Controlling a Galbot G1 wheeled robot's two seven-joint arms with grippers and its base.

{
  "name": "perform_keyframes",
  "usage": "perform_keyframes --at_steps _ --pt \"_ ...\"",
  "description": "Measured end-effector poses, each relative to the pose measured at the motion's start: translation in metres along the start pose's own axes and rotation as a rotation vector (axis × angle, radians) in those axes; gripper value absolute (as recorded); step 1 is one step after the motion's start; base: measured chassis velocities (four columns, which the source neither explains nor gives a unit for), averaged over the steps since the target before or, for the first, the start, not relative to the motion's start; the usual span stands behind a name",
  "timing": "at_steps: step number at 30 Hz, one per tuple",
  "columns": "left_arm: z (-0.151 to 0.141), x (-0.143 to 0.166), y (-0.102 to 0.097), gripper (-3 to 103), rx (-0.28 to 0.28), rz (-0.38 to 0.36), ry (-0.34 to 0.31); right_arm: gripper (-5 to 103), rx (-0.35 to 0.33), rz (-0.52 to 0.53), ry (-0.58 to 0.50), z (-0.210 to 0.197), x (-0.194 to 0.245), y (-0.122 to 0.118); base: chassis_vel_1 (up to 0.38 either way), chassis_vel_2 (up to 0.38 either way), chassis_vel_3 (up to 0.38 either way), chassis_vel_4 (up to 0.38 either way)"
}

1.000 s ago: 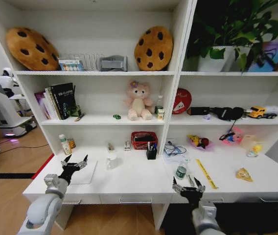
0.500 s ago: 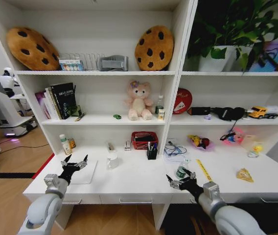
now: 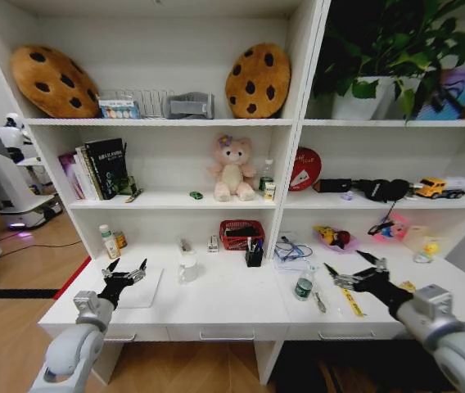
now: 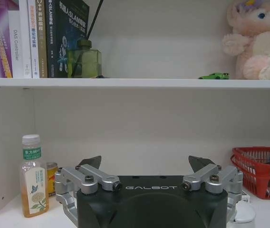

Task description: Organize the objects on the table.

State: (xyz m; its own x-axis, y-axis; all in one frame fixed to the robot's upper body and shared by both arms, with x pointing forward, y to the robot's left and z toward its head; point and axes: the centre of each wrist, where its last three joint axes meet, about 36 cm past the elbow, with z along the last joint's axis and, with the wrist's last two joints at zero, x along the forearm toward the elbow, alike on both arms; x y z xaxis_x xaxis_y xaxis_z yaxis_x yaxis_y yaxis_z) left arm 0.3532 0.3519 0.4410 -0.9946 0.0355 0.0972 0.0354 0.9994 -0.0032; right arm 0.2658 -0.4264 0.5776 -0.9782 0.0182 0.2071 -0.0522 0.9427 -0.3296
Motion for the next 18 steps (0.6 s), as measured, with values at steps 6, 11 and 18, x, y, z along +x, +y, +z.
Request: perform_keyframes --at_steps 6,11,18 --pt "0.0 0.0 0.0 100 0.0 0.0 0.0 100 -0.055 -0.065 -0.029 0.048 -0.01 -0.034 0.0 0.0 0.0 0.0" --pt "0.0 0.0 0.0 100 0.0 0.0 0.0 100 -0.074 -0.176 -0.052 0.106 -0.014 -0.046 0.0 0.0 0.0 0.0" --pt "0.0 0.0 0.0 100 0.0 0.0 0.0 100 -0.167 -0.283 0.006 0.187 -0.028 -0.02 0.0 0.0 0.0 0.0"
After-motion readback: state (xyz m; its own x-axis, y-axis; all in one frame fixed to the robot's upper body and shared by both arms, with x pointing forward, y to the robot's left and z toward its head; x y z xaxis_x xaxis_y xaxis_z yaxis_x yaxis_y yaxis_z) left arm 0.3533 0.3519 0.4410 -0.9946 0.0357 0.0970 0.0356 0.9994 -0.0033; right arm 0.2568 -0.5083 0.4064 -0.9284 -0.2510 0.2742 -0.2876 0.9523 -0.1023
